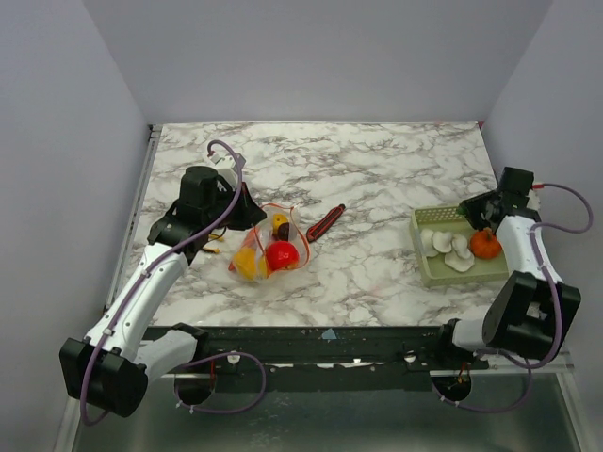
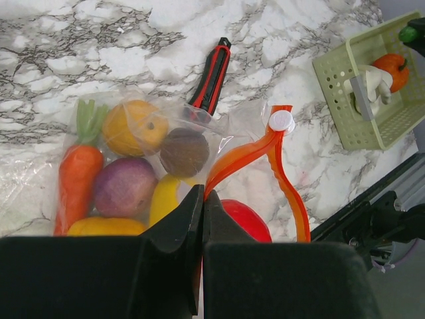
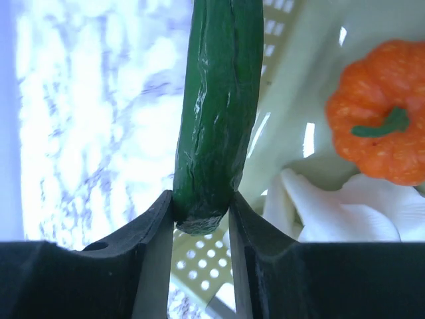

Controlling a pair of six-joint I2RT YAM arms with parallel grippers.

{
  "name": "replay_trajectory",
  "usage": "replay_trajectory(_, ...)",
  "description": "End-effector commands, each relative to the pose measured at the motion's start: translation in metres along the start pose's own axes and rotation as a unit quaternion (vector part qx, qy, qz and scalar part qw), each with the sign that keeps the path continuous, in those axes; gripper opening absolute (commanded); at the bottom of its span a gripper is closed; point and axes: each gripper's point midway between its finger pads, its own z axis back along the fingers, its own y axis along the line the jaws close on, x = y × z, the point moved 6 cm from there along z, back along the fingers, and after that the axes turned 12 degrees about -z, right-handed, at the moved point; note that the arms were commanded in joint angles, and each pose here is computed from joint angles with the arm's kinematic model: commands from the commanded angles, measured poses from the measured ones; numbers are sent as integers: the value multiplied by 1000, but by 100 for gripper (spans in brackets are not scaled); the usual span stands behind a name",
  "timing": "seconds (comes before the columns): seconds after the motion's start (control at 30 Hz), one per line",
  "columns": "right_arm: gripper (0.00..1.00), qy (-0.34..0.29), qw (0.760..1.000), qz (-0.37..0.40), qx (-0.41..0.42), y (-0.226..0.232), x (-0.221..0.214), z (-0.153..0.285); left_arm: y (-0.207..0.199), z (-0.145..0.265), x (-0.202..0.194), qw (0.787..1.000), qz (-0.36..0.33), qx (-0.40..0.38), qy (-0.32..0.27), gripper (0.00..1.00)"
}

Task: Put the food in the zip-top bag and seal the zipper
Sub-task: Pick up the fake vegetable from the bin, then place the fake vegetable in the zipper food storage bag.

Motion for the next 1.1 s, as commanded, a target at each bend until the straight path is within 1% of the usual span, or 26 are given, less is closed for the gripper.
replay_trajectory(0.0,0,14,993,87,77,16,1,36,-2,2,9,1000,3,-10,-7,0)
replay_trajectory(0.1,0,46,975,156,149,25,-9,57,-1,1,6,1000,3,-8,-6,0)
replay_trajectory(0.17,0,83,955,196,207,34,-28,72,-1,1,6,1000,4,-7,-8,0)
replay_trajectory(0.2,0,104,943,220,226,38,-44,80,-1,0,7,1000,4,-8,-6,0)
replay_trajectory(0.27,0,147,914,275,258,46,-93,97,-2,1,7,1000,3,-8,-4,0)
replay_trajectory(0.33,0,212,872,318,306,46,-149,121,-1,3,7,1000,0,-2,-8,0)
replay_trajectory(0.37,0,246,846,336,333,44,-177,136,0,4,7,1000,0,1,-10,0)
replay_trajectory(0.4,0,268,825,350,353,42,-199,150,0,4,7,1000,-1,1,-12,0)
replay_trajectory(0.43,0,291,799,369,375,38,-224,167,0,5,6,1000,-2,4,-12,0)
replay_trajectory(0.47,0,304,779,385,391,34,-243,181,1,5,6,1000,-4,8,-12,0)
replay_trajectory(0.53,0,338,729,422,419,18,-287,215,3,5,6,1000,-7,15,-12,0)
replay_trajectory(0.63,0,356,700,458,417,3,-322,238,6,6,7,999,-11,29,-14,0)
replay_trajectory(0.67,0,370,685,471,415,-4,-332,244,6,6,7,999,-12,31,-13,0)
replay_trajectory(0.7,0,376,676,482,412,-8,-340,250,7,6,7,999,-13,33,-14,0)
replay_trajectory(0.73,0,381,668,495,405,-14,-347,255,7,6,7,999,-13,34,-13,0)
replay_trajectory(0.8,0,388,661,513,387,-22,-357,261,8,7,7,999,-15,35,-12,0)
replay_trajectory(0.83,0,391,668,513,370,-22,-360,260,8,7,8,999,-16,38,-13,0)
replay_trajectory(0.93,0,390,705,510,302,-26,-358,255,7,10,9,999,-20,39,-21,0)
replay_trajectory(1.0,0,407,710,504,277,-26,-357,261,6,11,9,999,-21,37,-24,0)
replay_trajectory(1.07,0,418,726,490,241,-28,-356,265,6,11,10,999,-22,36,-26,0)
